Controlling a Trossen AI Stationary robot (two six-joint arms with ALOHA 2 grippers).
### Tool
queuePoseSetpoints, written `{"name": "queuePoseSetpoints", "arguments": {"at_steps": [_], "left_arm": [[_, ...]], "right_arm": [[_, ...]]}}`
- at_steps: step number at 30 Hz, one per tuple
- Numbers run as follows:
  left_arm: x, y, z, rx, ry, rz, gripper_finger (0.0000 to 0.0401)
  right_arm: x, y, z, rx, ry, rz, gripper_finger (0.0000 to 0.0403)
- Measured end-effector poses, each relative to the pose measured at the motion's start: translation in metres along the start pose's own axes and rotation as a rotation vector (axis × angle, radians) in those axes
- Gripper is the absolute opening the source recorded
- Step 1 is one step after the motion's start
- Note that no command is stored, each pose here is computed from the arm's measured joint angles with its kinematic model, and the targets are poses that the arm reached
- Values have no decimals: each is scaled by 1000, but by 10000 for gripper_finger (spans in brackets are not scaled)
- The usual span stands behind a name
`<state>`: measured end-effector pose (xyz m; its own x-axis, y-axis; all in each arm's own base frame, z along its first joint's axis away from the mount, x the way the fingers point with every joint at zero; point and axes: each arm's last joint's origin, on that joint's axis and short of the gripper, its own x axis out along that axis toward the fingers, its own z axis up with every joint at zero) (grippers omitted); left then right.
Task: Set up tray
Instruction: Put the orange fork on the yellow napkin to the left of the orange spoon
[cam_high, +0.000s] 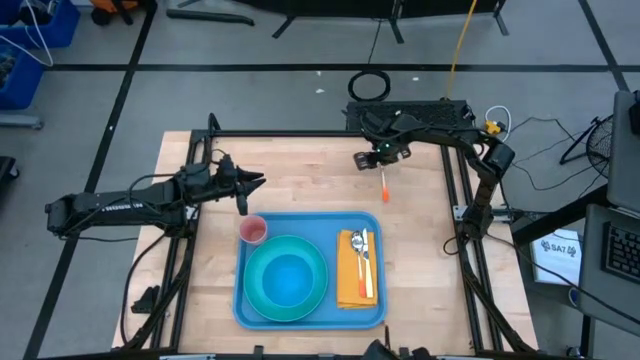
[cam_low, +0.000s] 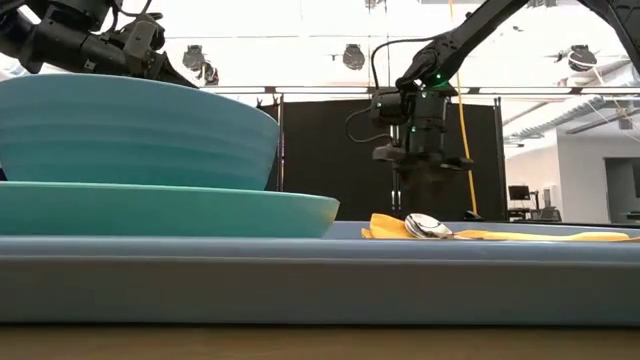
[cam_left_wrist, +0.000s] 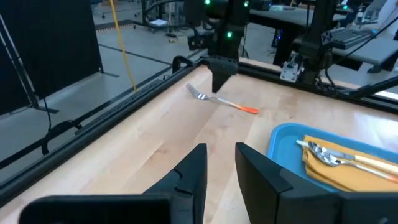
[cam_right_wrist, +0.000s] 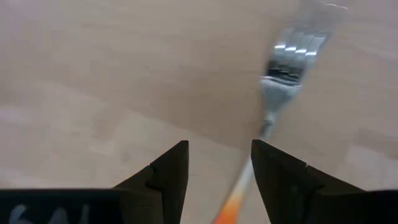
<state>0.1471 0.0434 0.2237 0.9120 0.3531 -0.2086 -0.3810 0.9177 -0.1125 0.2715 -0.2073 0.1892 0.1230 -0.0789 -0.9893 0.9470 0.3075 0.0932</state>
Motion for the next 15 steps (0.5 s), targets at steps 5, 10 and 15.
{"name": "queuePoseSetpoints", "arguments": {"at_steps": [5, 10, 15], "left_arm": [[0, 0, -1, 8, 8, 4, 88], [0, 0, -1, 9, 7, 4, 88], [0, 0, 0, 4, 4, 5, 88]], "right_arm": [[7, -5, -3, 28, -18, -61, 164], [17, -10, -9, 53, -1, -76, 164], [28, -16, -17, 54, 23, -95, 160]]}}
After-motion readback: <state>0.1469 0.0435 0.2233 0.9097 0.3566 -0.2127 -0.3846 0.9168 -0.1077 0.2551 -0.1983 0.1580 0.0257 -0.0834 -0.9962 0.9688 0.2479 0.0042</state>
